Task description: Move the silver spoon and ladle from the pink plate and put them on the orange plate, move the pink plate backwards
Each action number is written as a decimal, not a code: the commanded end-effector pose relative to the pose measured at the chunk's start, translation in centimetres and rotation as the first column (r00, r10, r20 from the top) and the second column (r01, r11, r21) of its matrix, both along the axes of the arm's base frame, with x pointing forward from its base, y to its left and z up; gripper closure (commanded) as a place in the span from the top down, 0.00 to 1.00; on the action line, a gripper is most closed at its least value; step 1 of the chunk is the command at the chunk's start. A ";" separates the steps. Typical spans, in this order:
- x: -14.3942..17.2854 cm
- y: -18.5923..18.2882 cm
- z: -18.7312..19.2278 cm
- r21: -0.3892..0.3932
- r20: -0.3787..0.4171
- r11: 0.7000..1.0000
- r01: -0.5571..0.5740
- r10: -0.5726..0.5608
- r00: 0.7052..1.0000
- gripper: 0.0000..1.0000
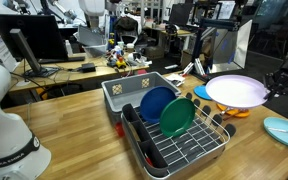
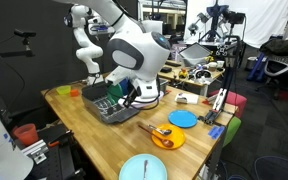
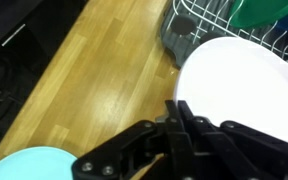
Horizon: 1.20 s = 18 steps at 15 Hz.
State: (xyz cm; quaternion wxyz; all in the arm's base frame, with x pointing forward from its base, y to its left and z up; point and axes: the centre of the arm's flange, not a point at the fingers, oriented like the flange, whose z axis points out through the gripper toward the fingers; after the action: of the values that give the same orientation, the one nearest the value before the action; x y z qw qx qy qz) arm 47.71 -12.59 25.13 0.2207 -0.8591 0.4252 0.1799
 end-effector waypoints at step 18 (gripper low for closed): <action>18.9 -1.1 -11.0 0.025 -0.043 0.997 -0.074 0.075 0.996 0.01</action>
State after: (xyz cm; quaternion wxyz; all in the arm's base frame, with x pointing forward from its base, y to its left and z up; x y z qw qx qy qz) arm 64.33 -12.87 15.15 0.2137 -0.8732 0.3985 0.1815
